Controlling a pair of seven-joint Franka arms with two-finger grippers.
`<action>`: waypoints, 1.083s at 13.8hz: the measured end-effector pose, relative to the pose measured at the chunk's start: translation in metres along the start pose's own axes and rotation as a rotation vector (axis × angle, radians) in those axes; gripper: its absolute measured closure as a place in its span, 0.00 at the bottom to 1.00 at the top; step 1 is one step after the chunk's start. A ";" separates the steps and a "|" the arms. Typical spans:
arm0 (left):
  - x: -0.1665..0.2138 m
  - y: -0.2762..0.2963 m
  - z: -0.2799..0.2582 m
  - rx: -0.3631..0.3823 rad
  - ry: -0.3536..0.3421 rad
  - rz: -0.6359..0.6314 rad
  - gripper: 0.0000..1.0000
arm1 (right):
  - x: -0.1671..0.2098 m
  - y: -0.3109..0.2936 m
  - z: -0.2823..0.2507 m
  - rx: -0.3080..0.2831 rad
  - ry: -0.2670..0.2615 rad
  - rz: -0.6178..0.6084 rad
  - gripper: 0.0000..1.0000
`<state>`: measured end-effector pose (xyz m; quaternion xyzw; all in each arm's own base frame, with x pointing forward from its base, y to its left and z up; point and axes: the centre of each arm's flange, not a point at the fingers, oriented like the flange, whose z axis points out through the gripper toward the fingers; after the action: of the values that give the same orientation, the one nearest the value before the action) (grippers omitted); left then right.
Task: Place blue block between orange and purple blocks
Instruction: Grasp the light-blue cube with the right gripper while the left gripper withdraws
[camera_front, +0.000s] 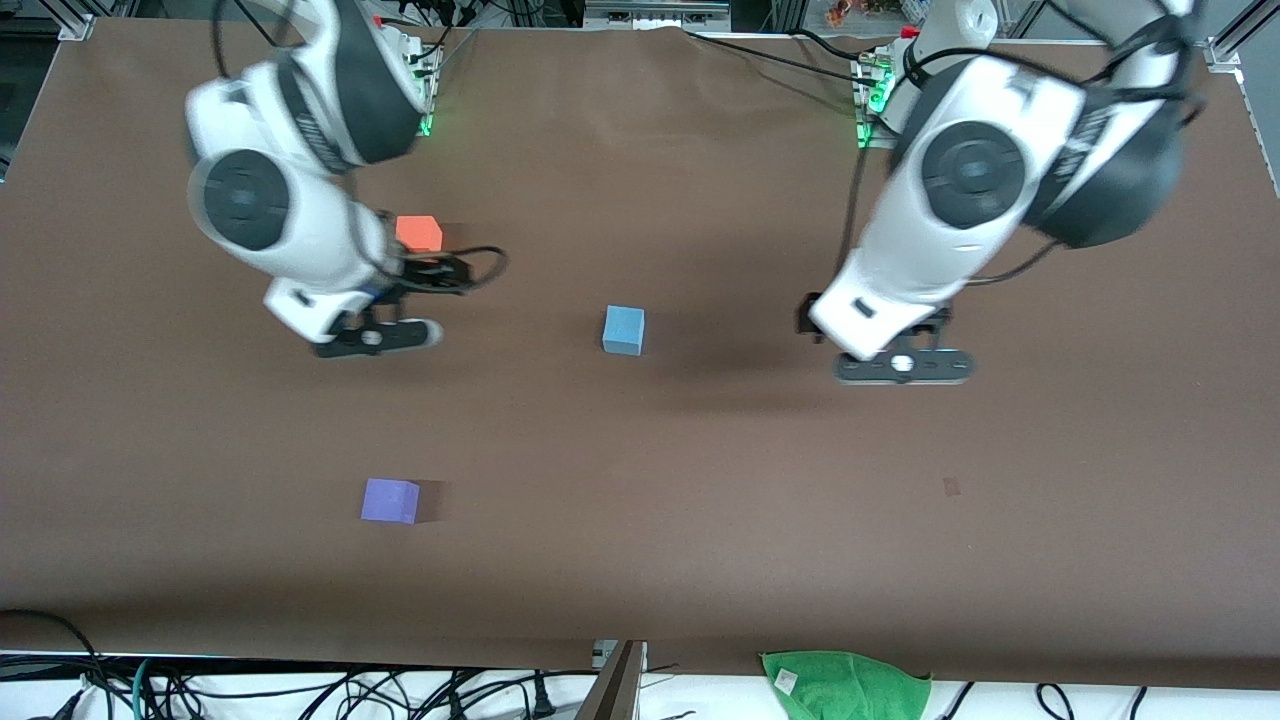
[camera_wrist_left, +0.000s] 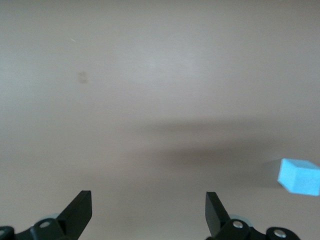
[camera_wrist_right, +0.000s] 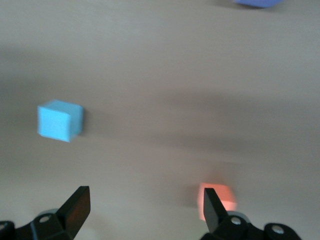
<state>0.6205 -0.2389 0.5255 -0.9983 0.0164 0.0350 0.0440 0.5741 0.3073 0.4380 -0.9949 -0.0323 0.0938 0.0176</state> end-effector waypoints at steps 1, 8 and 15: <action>0.000 -0.023 -0.009 0.004 -0.004 0.018 0.00 | -0.001 -0.034 0.021 0.004 0.022 0.055 0.00; 0.006 -0.148 -0.032 -0.077 -0.019 0.029 0.00 | -0.015 -0.165 0.158 0.036 0.114 0.239 0.00; -0.009 -0.173 -0.044 -0.065 -0.009 0.061 0.00 | -0.018 -0.179 0.213 0.066 0.156 0.285 0.00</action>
<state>0.6206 -0.0700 0.5848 -0.9980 0.0457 0.0414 0.0104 0.5055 0.4906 0.2393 -0.9926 0.1137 0.0188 0.0393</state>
